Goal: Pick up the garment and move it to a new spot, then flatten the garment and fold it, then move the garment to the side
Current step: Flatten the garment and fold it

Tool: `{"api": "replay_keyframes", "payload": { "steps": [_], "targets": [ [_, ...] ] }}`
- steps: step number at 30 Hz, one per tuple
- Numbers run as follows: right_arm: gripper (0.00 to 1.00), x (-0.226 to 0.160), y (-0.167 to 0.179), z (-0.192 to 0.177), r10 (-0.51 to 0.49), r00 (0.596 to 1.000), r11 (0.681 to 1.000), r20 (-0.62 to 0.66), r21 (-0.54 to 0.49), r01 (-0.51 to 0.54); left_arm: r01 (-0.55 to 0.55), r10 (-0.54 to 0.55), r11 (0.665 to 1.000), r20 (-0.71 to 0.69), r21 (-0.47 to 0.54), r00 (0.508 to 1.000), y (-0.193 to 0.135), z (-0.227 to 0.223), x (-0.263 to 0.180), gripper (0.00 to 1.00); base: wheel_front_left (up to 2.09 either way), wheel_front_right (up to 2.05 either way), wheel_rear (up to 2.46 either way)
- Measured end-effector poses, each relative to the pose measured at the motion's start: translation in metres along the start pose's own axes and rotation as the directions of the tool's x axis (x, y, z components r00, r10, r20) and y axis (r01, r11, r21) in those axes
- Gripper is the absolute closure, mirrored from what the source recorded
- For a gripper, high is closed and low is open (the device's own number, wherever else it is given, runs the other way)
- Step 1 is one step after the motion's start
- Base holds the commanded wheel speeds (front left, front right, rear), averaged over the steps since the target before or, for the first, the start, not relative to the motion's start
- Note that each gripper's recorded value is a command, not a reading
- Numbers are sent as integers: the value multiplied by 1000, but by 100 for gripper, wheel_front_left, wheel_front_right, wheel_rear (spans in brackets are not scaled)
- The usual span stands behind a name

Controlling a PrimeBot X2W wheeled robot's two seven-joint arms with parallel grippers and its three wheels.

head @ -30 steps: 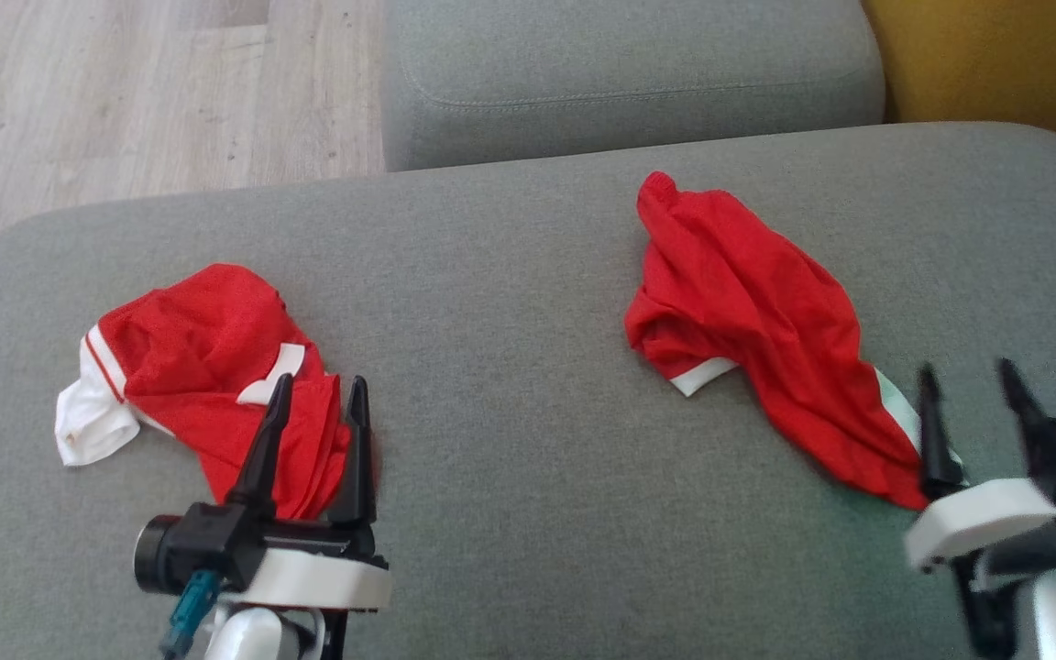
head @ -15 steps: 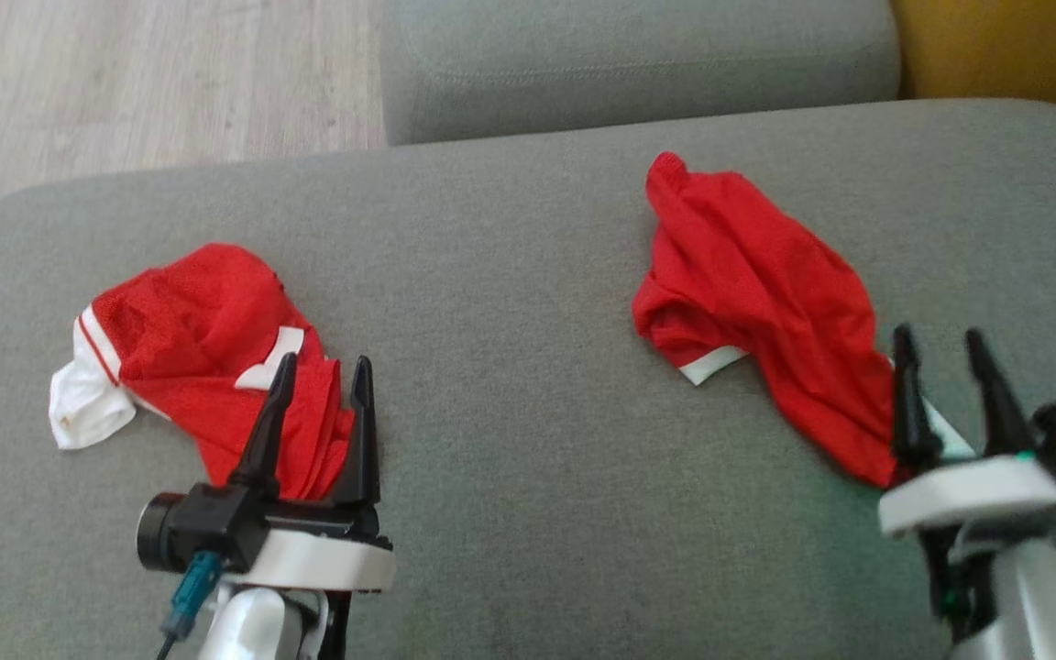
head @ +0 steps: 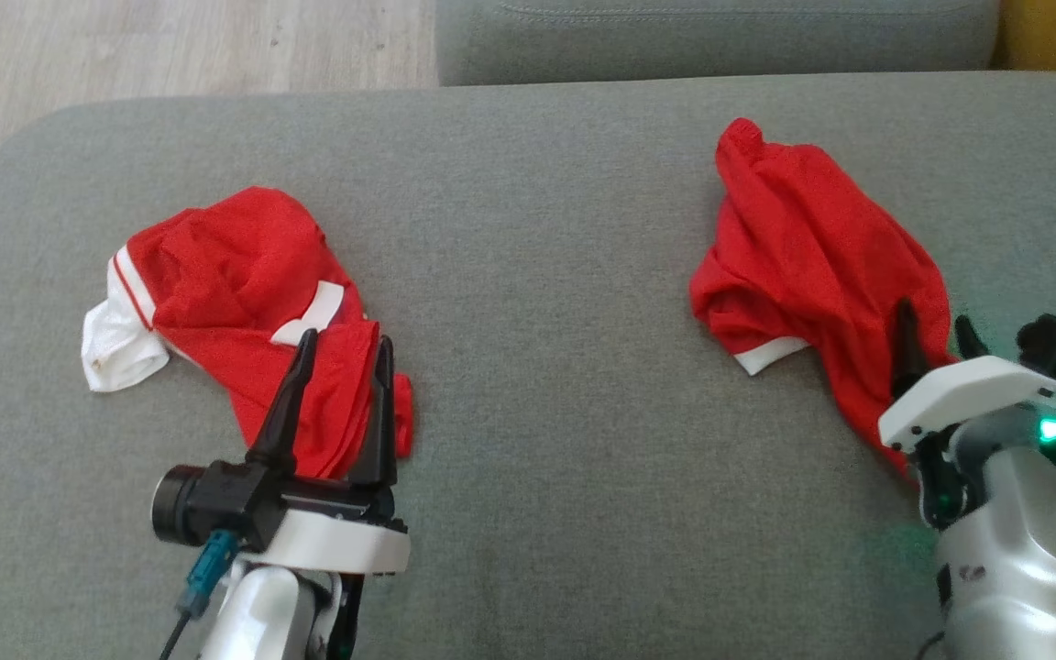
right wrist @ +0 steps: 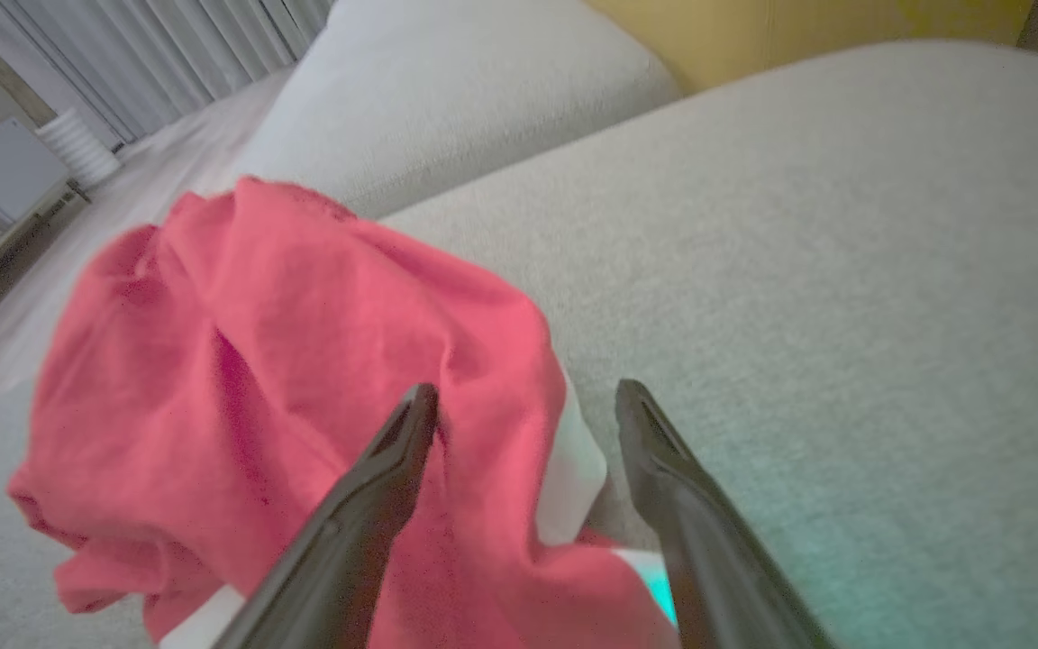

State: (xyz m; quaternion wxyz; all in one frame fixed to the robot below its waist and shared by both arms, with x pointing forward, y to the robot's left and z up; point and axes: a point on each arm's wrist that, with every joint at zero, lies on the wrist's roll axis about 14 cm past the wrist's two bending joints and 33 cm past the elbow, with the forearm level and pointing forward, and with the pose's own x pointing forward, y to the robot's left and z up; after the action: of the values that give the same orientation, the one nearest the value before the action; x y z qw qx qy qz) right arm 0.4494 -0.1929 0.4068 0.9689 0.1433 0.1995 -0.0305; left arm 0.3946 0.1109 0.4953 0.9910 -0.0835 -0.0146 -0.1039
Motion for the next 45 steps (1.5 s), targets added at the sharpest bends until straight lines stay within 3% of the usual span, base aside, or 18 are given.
{"api": "replay_keyframes", "payload": {
  "steps": [8, 9, 10, 11, 17, 23, 29, 35, 38, 41, 43, 45],
  "targets": [
    [0, 15, 11, -28, 3, 993, 1000, -115, 18, -1, -20, 20, 1000, -16, -1, 1000, 7, -5, -2, 0, 0, 0, 0],
    [14, 17, 12, -32, 5, 992, 1000, -128, 27, -1, -23, 23, 1000, -17, 0, 1000, 7, -6, -2, 0, 0, 0, 0],
    [69, 18, 15, -34, 6, 991, 999, -136, 39, -1, -25, 24, 1000, -18, 0, 1000, 8, -6, -2, 0, 0, 0, 0],
    [100, 19, 16, -33, 8, 991, 999, -134, 44, -2, -26, 26, 1000, -19, 0, 999, 9, -6, -2, 0, 0, 0, 0],
    [100, 21, 16, -13, -7, 1000, 999, -17, 49, 8, -28, 28, 1000, -7, 10, 1000, 10, -2, -2, 0, 0, 0, 0],
    [100, 16, -14, 53, -68, 981, 998, 180, 21, 66, -22, 22, 1000, 24, 13, 999, 7, 9, -4, 0, 0, 0, 0],
    [100, 1, -24, 156, -72, 900, 994, 429, -47, 102, -20, 19, 1000, 54, 18, 998, 4, 20, -11, 0, 0, 0, 0],
    [100, -24, 21, 238, 59, 799, 979, 599, -190, 70, -36, 35, 999, 66, 11, 997, 4, 24, -26, 0, 0, 0, 0],
    [100, -35, 62, 260, 177, 753, 952, 633, -306, 33, -43, 42, 999, 74, 11, 996, 4, 26, -32, 0, 0, 0, 0],
    [100, -37, 111, 247, 316, 745, 899, 587, -436, -38, -45, 44, 999, 78, 11, 996, 4, 27, -35, 0, 0, 0, 0],
    [100, -33, 142, 212, 408, 770, 837, 491, -539, -99, -47, 46, 999, 79, 10, 996, 5, 28, -36, 0, 0, 0, 0],
    [100, -28, 164, 153, 478, 807, 763, 347, -620, -186, -55, 54, 998, 77, 7, 996, 7, 27, -37, 0, 0, 0, 0]
  ]
}}
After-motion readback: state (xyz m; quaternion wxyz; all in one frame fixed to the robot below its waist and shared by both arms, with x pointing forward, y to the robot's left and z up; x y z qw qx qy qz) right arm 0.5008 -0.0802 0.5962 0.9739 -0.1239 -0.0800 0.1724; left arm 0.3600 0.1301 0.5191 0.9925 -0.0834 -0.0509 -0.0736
